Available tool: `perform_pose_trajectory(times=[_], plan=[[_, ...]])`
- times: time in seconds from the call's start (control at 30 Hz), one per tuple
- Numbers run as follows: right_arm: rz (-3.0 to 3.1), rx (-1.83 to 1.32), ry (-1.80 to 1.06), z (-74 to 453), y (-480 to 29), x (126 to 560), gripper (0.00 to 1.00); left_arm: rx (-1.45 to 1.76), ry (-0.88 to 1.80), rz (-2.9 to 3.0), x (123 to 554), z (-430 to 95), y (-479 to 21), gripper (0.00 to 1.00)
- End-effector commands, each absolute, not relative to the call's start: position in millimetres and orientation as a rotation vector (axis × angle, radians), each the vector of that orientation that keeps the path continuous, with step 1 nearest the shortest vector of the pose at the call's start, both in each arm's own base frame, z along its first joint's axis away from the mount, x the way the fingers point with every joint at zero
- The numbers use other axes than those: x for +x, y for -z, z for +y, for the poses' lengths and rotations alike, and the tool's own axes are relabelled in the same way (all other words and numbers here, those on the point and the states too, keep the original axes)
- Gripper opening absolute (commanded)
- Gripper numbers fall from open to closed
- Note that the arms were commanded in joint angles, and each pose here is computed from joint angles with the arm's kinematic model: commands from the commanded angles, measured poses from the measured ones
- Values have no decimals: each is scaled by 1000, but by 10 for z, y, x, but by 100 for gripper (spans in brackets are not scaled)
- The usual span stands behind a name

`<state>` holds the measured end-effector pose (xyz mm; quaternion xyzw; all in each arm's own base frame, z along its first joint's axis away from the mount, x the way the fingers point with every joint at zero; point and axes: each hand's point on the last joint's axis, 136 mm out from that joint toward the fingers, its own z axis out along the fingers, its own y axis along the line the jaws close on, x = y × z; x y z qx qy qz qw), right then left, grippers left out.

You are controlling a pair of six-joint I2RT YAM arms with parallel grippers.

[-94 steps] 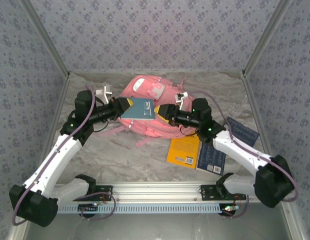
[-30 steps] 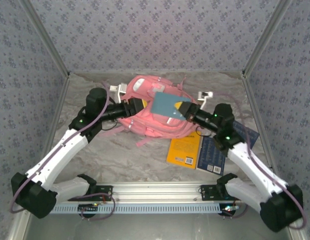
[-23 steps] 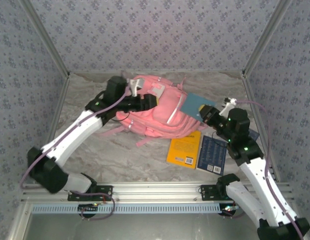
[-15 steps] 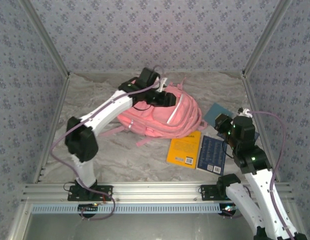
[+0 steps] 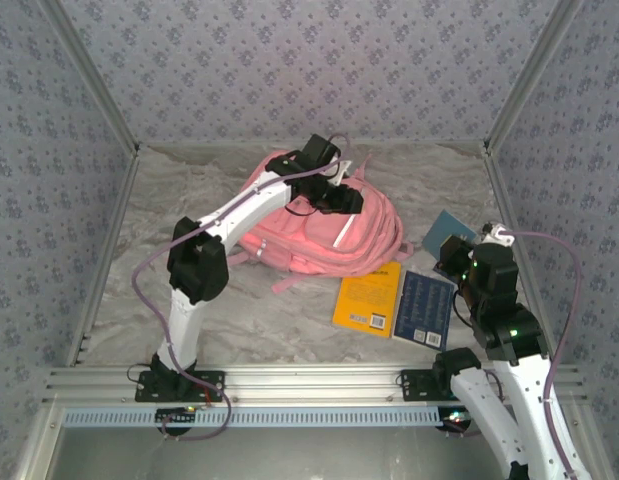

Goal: Pack the student bag

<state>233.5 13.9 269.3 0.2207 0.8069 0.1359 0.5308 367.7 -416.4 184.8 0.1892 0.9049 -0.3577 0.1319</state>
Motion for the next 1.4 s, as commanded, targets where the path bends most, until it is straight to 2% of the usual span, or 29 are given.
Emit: perform_pose_trajectory(times=[0.0,0.37,0.53,0.67,0.93,1.03,1.13,1.17,1.37], plan=[[1860,453,-378,217,-2954,2351,0,541,1059,2627,3696,-4230,-1795,46],[1867,415,-425,306,-2954,2367,0,561,991,2682,3694,-4187,-1571,46],[1877,412,-422,311,-2914,2377,0,552,1077,2691,3630,-4276,-1499,45],[1881,411,-454,355,-2887,2400,0,555,1158,2673,3597,-4372,-1504,38],[1902,418,-463,374,-2837,2428,0,578,1104,2704,3600,-4374,-1340,36],[1903,418,-468,377,-2843,2427,0,567,1006,2743,3633,-4292,-1245,27],[1905,419,-464,371,-2844,2419,0,560,983,2727,3665,-4275,-1307,3],[1904,420,-460,364,-2852,2414,0,562,979,2715,3677,-4273,-1353,0],[1898,419,-438,328,-2907,2390,0,627,1026,2588,3692,-4255,-1930,0]])
